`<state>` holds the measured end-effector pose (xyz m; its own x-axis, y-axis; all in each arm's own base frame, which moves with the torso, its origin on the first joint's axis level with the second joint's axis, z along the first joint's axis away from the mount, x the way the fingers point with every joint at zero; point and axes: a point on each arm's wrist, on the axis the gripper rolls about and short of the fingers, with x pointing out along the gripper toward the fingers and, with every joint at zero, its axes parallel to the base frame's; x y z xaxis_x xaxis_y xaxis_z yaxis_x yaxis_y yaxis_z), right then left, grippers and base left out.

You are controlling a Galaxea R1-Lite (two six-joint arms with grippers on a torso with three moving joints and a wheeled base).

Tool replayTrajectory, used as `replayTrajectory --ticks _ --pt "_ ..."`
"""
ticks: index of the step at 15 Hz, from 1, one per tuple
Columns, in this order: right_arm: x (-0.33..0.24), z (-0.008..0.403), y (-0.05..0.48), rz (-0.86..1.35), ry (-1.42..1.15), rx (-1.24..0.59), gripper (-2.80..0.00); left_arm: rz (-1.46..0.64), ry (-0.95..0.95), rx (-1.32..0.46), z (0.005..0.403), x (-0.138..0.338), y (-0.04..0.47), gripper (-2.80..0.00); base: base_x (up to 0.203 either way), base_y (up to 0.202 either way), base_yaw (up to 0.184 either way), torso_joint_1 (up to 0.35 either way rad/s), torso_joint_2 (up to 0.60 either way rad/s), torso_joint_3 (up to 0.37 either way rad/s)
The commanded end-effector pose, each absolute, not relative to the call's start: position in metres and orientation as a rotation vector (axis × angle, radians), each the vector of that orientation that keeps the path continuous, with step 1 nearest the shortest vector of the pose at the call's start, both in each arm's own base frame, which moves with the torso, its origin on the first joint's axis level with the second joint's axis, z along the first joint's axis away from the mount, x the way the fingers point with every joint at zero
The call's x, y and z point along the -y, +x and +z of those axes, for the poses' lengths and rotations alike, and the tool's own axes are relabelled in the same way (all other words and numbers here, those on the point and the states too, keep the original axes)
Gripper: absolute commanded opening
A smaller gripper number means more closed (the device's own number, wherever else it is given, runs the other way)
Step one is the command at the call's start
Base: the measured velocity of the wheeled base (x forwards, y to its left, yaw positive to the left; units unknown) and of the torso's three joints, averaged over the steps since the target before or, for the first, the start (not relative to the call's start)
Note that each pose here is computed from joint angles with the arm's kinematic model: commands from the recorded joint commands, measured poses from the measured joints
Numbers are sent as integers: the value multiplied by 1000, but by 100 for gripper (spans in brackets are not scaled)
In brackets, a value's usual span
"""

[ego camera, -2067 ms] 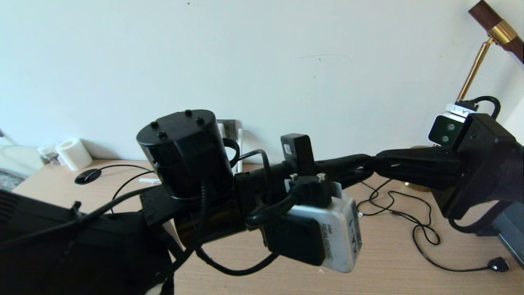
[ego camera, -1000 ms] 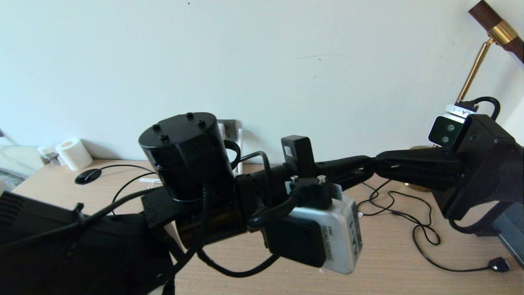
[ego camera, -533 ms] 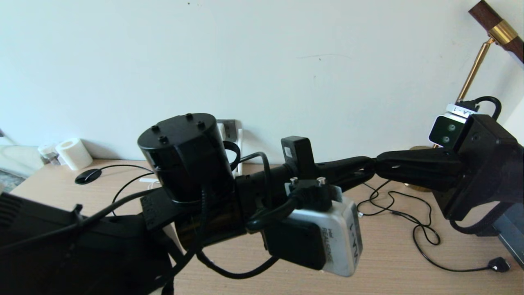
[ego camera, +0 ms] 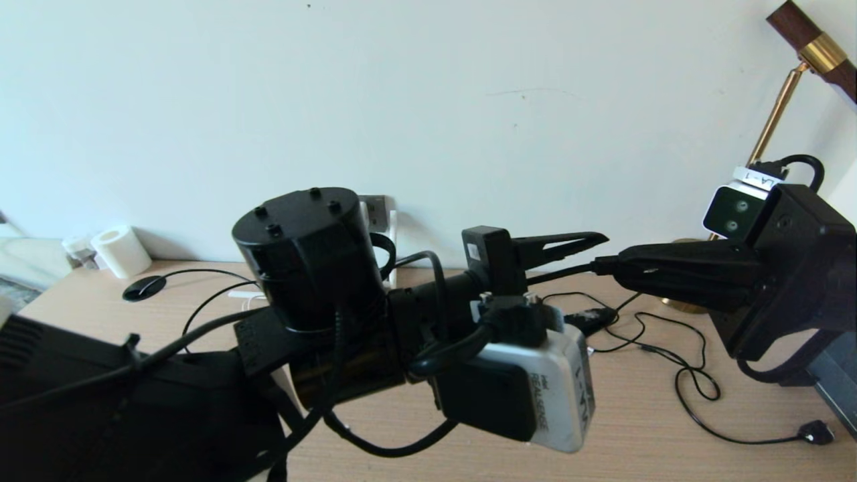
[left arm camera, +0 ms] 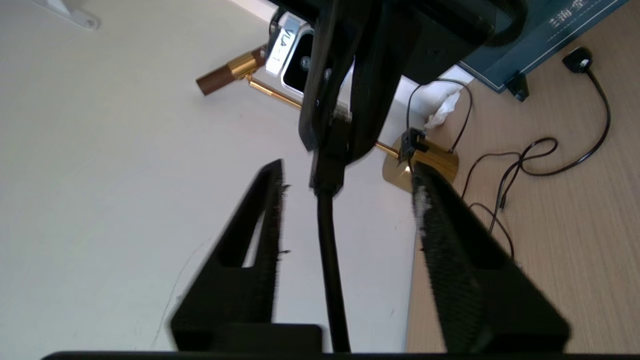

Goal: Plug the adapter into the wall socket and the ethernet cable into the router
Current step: Hand it to the other hand

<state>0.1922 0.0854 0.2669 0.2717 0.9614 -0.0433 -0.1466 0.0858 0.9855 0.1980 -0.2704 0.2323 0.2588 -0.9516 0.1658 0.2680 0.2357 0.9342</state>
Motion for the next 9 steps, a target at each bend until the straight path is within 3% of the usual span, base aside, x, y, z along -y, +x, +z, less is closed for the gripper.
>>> replayTrajectory --ticks 1,9 --pt "-86 267 192 1036 1169 -936 -280 -1018 947 931 233 271 197 0 0 0 0 0 0 0" --pt "-86 267 190 1042 1166 -936 -280 -1015 941 931 235 271 198 0 0 0 0 0 0 0"
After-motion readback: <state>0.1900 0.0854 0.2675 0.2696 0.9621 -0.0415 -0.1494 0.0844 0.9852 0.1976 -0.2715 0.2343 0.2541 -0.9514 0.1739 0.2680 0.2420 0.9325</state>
